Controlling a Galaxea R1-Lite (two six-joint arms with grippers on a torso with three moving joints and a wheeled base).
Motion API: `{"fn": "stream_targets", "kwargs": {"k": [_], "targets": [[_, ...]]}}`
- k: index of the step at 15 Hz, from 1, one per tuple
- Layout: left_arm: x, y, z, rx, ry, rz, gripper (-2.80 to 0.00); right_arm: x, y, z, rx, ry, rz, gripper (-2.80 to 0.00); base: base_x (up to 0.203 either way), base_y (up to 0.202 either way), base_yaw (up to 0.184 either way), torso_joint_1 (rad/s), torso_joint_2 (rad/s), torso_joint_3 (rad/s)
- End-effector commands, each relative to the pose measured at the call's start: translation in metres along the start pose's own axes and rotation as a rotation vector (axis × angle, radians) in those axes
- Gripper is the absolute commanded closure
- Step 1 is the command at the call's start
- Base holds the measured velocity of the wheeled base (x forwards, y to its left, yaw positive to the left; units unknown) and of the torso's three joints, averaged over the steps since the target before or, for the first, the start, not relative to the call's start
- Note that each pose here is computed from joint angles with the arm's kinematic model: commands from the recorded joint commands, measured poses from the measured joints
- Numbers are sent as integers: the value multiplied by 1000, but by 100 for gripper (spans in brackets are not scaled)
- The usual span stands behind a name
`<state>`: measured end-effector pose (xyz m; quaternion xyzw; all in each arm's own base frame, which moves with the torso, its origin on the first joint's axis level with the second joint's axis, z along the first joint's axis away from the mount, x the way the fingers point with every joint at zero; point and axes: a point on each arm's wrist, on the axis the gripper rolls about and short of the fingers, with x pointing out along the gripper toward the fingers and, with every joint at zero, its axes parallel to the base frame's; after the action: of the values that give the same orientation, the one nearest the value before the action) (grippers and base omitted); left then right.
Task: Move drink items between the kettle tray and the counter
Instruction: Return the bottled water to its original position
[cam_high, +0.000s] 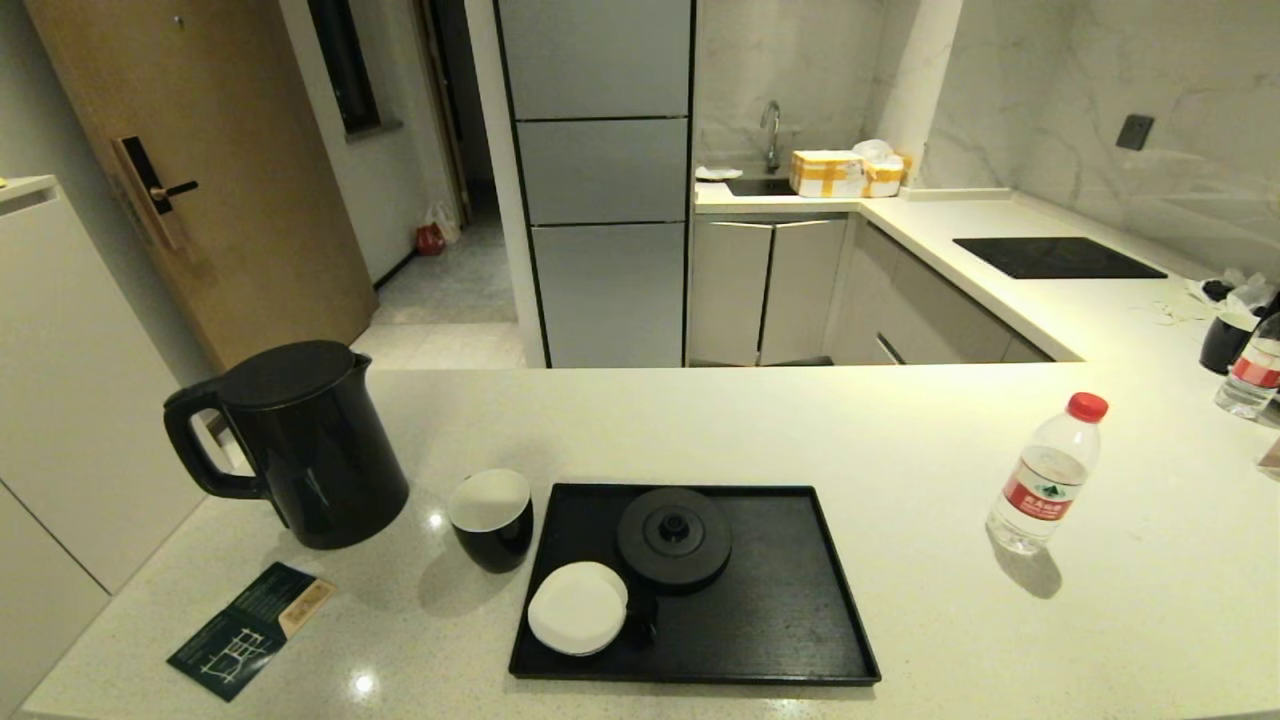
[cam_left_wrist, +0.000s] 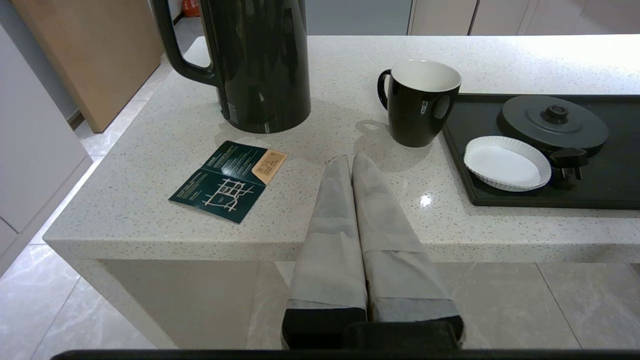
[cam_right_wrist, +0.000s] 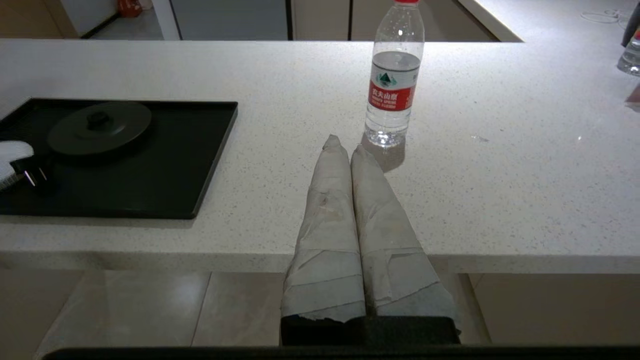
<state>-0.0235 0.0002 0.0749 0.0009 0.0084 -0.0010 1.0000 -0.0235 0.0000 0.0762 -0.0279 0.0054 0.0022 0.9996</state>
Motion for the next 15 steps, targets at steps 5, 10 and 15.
{"fn": "stream_targets", "kwargs": {"k": [5, 10, 15], "targets": [[0, 0, 0, 0, 0, 0, 0, -1, -6, 100, 122, 42, -4, 0, 0, 0, 0, 0, 0, 0], [0, 0, 0, 0, 2, 0, 0, 73, -6, 104, 185, 635, -42, 0, 0, 0, 0, 0, 0, 0], [0, 0, 0, 0, 2, 0, 0, 189, -22, 42, 233, 752, -167, 0, 0, 0, 0, 0, 0, 0]]}}
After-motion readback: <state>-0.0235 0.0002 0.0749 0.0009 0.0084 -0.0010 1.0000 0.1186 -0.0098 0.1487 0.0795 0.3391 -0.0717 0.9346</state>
